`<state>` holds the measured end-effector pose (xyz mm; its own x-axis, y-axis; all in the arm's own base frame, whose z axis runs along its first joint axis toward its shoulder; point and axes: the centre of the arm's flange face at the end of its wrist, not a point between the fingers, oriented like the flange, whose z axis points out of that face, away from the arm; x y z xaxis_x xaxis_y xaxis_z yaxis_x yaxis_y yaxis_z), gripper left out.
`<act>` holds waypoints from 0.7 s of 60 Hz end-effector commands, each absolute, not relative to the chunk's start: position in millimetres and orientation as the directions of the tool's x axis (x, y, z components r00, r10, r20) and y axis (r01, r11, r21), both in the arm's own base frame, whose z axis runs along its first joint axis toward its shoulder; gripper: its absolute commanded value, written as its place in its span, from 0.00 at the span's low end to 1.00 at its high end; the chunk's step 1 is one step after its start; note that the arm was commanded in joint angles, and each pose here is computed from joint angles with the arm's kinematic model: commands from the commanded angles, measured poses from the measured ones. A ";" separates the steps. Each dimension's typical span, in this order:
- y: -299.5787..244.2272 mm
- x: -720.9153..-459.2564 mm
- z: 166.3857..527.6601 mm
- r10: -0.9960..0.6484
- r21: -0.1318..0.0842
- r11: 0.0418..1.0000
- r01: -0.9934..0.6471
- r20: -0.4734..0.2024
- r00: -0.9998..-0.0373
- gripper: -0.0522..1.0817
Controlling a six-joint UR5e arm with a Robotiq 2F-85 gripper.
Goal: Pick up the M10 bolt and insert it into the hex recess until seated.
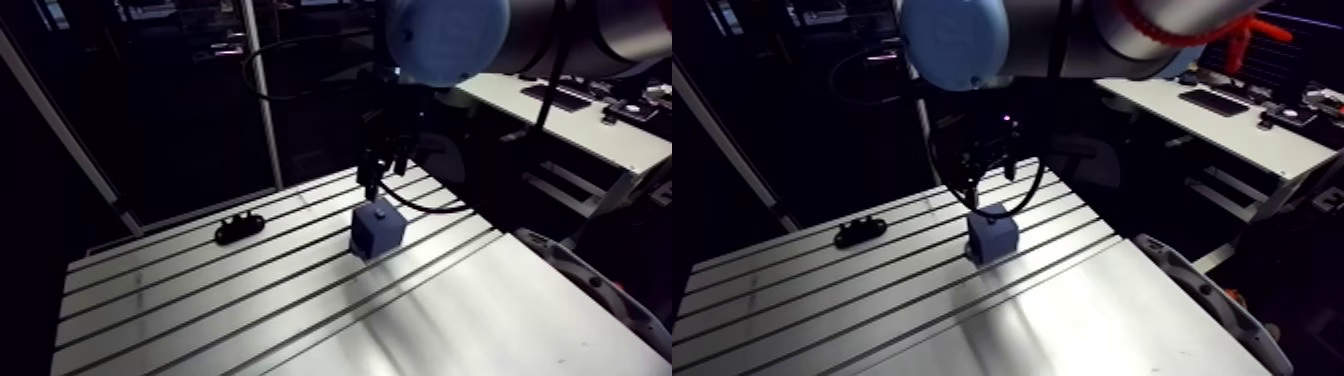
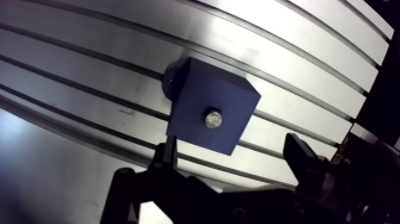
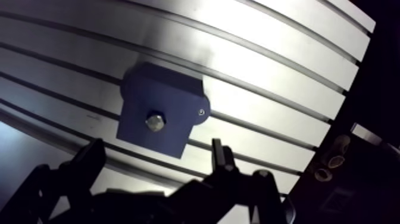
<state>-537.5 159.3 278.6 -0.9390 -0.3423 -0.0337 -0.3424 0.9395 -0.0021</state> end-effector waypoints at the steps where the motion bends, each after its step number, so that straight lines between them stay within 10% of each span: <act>1: 160.3 -539.8 290.5 -0.085 -0.010 0.996 -0.084 -0.072 -0.994 0.59; 6: 156.7 -541.2 288.2 -0.026 -0.021 0.999 -0.025 -0.070 -0.997 0.93; 10: 155.9 -541.0 285.9 -0.014 -0.026 1.000 -0.012 -0.071 -0.997 0.99; 42: 156.1 -540.7 276.3 -0.029 -0.031 0.999 -0.026 -0.085 -0.996 1.00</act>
